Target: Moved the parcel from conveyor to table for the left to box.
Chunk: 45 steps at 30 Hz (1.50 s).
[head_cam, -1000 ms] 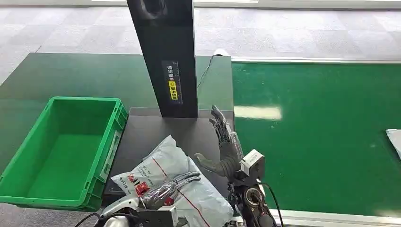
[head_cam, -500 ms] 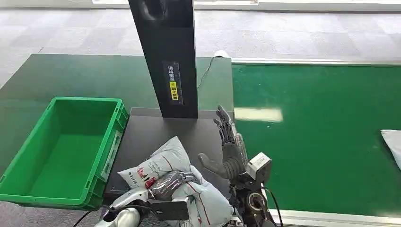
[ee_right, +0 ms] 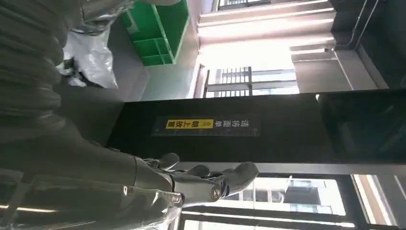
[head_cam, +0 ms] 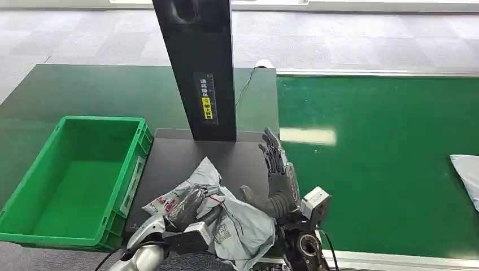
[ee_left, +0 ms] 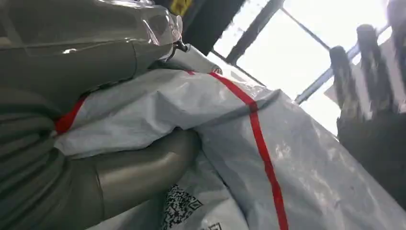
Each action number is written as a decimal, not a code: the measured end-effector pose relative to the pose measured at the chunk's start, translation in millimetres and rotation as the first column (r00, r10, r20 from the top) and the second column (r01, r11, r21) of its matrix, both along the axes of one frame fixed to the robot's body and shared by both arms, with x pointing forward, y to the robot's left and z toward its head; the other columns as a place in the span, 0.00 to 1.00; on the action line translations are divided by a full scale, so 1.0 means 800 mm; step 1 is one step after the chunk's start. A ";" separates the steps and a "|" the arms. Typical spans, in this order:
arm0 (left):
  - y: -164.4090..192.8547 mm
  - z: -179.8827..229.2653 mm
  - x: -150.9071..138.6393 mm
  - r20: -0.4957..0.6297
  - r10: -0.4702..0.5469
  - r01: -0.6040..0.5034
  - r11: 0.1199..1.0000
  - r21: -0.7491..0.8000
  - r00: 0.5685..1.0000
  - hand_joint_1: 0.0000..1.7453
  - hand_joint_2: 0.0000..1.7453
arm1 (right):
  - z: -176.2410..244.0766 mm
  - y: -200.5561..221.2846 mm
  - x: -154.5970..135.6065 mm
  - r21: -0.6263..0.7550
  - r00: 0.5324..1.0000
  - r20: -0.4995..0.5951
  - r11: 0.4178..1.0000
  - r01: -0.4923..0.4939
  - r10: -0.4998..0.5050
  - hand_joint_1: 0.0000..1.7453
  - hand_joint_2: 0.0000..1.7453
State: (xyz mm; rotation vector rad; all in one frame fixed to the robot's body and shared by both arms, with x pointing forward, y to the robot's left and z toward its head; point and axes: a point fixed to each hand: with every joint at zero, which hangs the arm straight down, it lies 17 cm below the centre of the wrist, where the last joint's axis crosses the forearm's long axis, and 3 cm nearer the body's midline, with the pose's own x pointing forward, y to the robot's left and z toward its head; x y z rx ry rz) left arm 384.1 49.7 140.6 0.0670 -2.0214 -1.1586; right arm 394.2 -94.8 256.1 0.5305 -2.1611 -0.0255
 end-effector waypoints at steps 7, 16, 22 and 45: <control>0.057 0.107 0.014 0.297 0.260 -0.199 0.955 -0.222 0.919 1.00 1.00 | 0.005 -0.010 0.000 0.025 1.000 0.008 1.000 0.015 -0.015 0.00 1.00; 0.090 0.192 -0.036 0.590 0.417 -0.241 0.903 -0.357 0.691 1.00 1.00 | 0.011 -0.011 0.003 0.039 1.000 0.018 0.999 0.013 -0.014 0.00 1.00; 0.094 0.244 -0.069 0.726 0.437 -0.250 0.899 -0.359 0.531 1.00 1.00 | 0.012 -0.006 0.007 0.040 1.000 0.020 0.999 0.001 -0.002 0.00 1.00; 0.378 0.108 0.114 0.319 0.899 -0.937 0.341 -0.082 0.299 1.00 1.00 | 0.008 -0.003 -0.001 0.021 1.000 0.015 1.000 0.000 0.000 0.00 1.00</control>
